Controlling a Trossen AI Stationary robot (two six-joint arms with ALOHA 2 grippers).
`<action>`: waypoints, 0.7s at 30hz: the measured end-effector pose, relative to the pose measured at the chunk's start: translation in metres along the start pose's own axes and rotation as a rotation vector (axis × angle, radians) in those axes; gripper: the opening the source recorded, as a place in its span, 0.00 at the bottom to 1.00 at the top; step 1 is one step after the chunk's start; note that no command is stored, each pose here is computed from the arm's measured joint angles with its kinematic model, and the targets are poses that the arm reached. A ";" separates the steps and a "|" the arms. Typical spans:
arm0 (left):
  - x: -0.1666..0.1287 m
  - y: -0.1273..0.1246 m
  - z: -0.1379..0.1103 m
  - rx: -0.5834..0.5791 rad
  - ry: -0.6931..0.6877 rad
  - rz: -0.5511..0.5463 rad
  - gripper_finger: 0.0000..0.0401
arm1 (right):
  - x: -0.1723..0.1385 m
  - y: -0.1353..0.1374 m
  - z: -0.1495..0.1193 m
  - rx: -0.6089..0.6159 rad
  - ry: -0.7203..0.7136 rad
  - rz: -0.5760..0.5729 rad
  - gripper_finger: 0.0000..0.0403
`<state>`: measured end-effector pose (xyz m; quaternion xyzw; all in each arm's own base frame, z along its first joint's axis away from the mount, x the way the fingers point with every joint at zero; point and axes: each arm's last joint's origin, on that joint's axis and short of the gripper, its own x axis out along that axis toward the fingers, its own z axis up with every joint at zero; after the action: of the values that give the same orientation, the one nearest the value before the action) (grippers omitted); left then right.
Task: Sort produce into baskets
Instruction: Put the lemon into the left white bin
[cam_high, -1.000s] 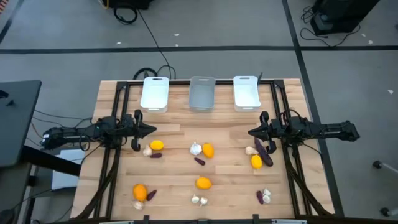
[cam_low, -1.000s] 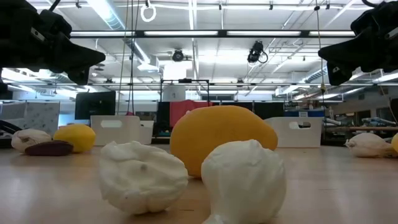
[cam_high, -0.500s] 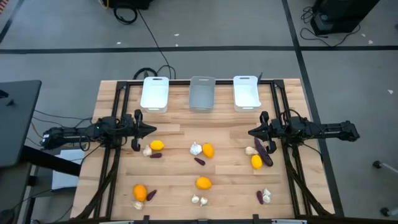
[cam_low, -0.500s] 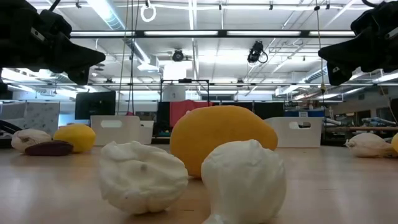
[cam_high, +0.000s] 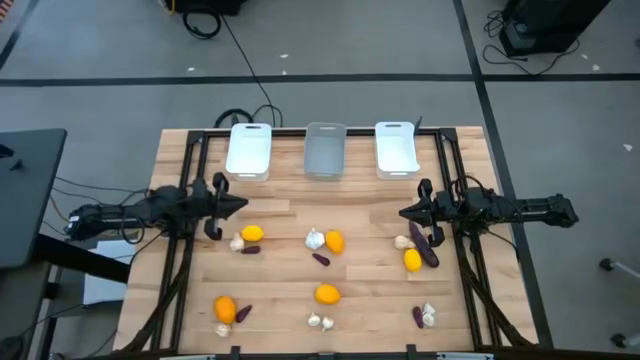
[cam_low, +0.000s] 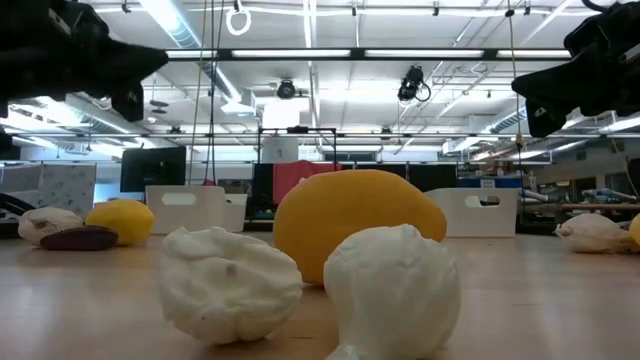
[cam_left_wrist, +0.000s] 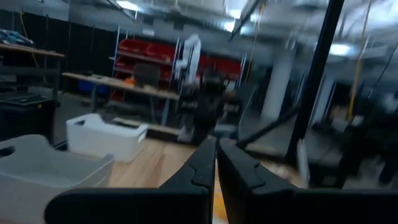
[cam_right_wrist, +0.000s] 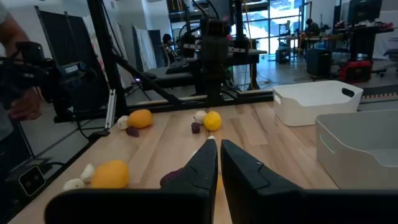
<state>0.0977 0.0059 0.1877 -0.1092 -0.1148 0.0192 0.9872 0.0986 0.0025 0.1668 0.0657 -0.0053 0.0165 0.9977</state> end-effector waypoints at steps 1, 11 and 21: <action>0.000 0.000 0.002 -0.038 -0.022 -0.005 0.06 | 0.000 0.000 0.000 0.000 0.000 0.000 0.08; -0.001 -0.004 0.016 -0.127 -0.169 -0.050 0.06 | 0.000 0.000 0.000 0.000 0.000 0.000 0.08; -0.004 0.002 0.025 -0.296 -0.335 0.171 0.06 | -0.001 -0.002 0.010 0.029 -0.113 -0.104 0.08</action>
<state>0.0878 0.0133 0.2102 -0.2574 -0.2688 0.1034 0.9224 0.0979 -0.0009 0.1761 0.0810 -0.0581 -0.0392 0.9942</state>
